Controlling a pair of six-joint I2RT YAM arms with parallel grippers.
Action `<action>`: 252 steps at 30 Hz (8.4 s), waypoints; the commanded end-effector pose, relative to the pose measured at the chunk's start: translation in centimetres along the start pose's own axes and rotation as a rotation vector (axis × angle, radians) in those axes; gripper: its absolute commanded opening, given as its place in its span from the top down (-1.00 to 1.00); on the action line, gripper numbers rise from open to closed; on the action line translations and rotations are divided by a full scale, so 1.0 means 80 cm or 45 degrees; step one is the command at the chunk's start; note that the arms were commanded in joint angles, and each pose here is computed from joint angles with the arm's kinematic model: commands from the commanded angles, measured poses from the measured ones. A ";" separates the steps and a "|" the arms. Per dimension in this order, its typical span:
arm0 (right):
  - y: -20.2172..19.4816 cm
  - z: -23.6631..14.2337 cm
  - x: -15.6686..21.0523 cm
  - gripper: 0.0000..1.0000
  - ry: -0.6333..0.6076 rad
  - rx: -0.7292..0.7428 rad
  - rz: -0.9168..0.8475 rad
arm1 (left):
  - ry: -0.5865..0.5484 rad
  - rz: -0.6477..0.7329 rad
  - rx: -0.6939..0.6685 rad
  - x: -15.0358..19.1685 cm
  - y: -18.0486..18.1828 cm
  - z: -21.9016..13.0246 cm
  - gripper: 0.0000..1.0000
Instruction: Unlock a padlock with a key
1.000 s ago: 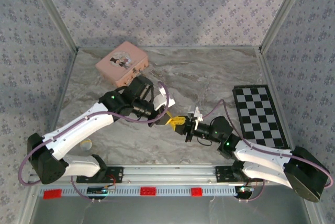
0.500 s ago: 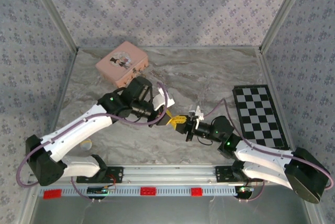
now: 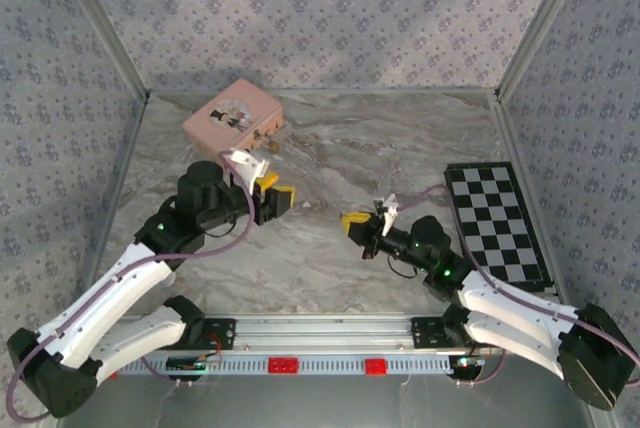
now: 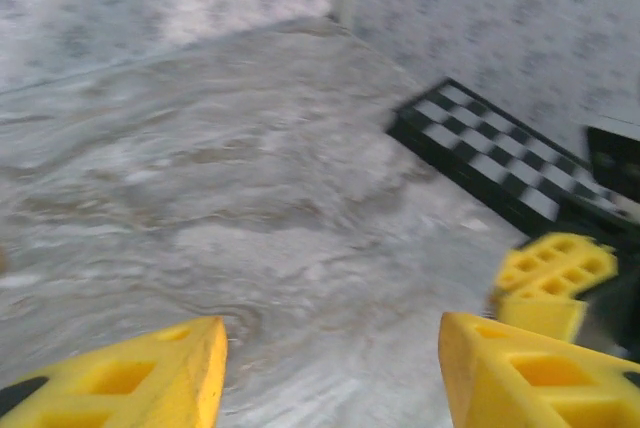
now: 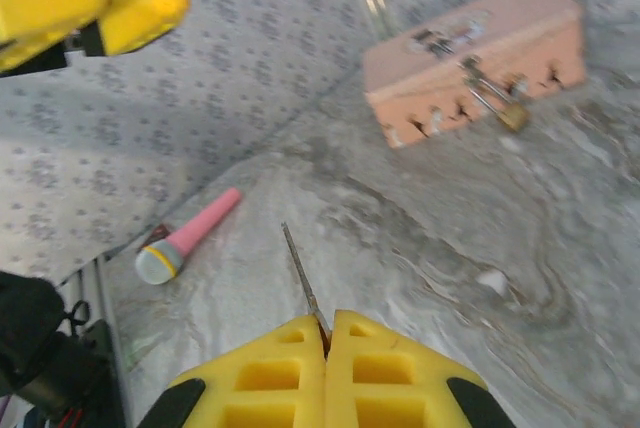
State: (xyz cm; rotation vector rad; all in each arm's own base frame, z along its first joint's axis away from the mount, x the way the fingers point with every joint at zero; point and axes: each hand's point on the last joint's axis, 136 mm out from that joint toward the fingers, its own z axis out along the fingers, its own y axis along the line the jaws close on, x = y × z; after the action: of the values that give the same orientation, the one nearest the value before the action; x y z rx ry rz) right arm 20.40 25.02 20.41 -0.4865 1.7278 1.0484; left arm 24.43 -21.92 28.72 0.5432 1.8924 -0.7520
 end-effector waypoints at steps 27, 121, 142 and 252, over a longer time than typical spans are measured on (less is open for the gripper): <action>-0.041 -0.043 0.009 1.00 0.090 0.262 0.111 | -0.375 -0.884 -0.742 0.088 0.284 0.190 -0.33; -0.064 0.031 0.126 1.00 0.507 0.354 0.519 | 0.681 -0.619 -0.064 0.241 0.046 0.214 0.99; -0.072 0.031 0.124 1.00 0.506 0.401 0.516 | 0.315 -0.715 -0.206 0.252 0.078 0.176 0.24; -0.039 0.085 0.150 1.00 0.381 -0.102 1.348 | -0.033 -1.244 0.196 0.192 0.025 0.177 1.00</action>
State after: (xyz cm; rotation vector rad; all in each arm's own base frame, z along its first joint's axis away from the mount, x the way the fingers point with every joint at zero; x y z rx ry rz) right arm 21.28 30.36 6.47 0.3404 2.2942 1.7874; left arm 28.42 -28.94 7.67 -0.3163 2.1018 -1.3578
